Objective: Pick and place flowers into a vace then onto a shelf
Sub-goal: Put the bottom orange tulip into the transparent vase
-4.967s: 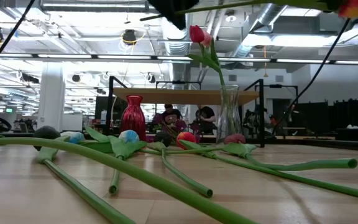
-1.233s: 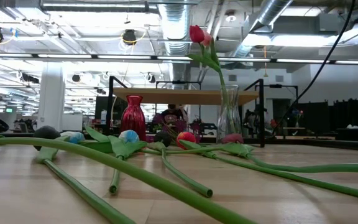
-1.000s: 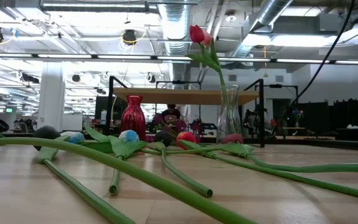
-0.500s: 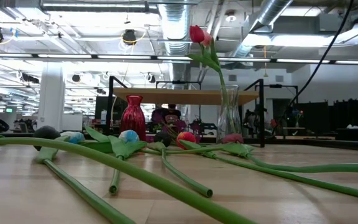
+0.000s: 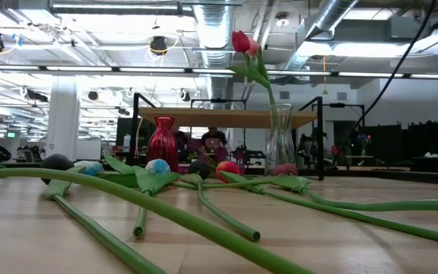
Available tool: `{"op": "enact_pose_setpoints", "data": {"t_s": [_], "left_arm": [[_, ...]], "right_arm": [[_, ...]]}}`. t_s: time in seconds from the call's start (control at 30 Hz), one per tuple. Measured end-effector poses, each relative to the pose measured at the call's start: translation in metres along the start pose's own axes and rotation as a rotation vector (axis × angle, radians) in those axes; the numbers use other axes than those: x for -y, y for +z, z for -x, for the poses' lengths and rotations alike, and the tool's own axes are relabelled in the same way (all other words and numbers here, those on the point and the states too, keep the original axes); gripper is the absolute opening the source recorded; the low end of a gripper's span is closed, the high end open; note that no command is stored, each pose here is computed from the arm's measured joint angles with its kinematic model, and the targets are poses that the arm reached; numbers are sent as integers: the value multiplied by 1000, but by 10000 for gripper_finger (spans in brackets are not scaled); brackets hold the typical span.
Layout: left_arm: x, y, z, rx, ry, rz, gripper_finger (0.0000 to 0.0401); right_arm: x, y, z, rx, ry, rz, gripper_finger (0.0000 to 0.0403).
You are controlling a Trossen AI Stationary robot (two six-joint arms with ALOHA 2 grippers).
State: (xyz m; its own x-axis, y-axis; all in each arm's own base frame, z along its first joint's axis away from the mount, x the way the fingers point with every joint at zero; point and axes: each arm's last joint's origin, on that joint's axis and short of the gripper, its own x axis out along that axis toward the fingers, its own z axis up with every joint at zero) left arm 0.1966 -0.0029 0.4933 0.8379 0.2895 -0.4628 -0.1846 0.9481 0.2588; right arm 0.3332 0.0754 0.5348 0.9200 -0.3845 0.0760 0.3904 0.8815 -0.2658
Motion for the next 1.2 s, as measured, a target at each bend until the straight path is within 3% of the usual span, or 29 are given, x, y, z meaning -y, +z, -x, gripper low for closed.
{"op": "enact_pose_setpoints", "data": {"t_s": [0.13, 0.2, 0.33, 0.43, 0.8, 0.97, 1.2], "left_arm": [[-3, -10, 7, -80, 51, 35, 46], [-5, -13, 11, -92, 54, 57, 48], [-9, -15, 24, -52, 51, 96, 43], [-13, -15, 35, -1, 50, 121, 38], [-21, -12, 72, 210, -49, 198, 32], [-21, -17, 84, 241, -81, 208, 32], [-16, -32, 85, 269, -119, 233, 32]], "right_arm": [[3, -11, 15, -219, -32, 2, 0], [9, -18, 24, -334, -41, -55, 0], [17, -43, 39, -593, -64, -160, 0], [18, -55, 45, -704, -91, -194, 0], [23, -87, 29, -848, -102, -173, 0], [38, -97, 27, -830, -128, -199, 0], [54, -132, 23, -777, -82, -285, 0]]}}
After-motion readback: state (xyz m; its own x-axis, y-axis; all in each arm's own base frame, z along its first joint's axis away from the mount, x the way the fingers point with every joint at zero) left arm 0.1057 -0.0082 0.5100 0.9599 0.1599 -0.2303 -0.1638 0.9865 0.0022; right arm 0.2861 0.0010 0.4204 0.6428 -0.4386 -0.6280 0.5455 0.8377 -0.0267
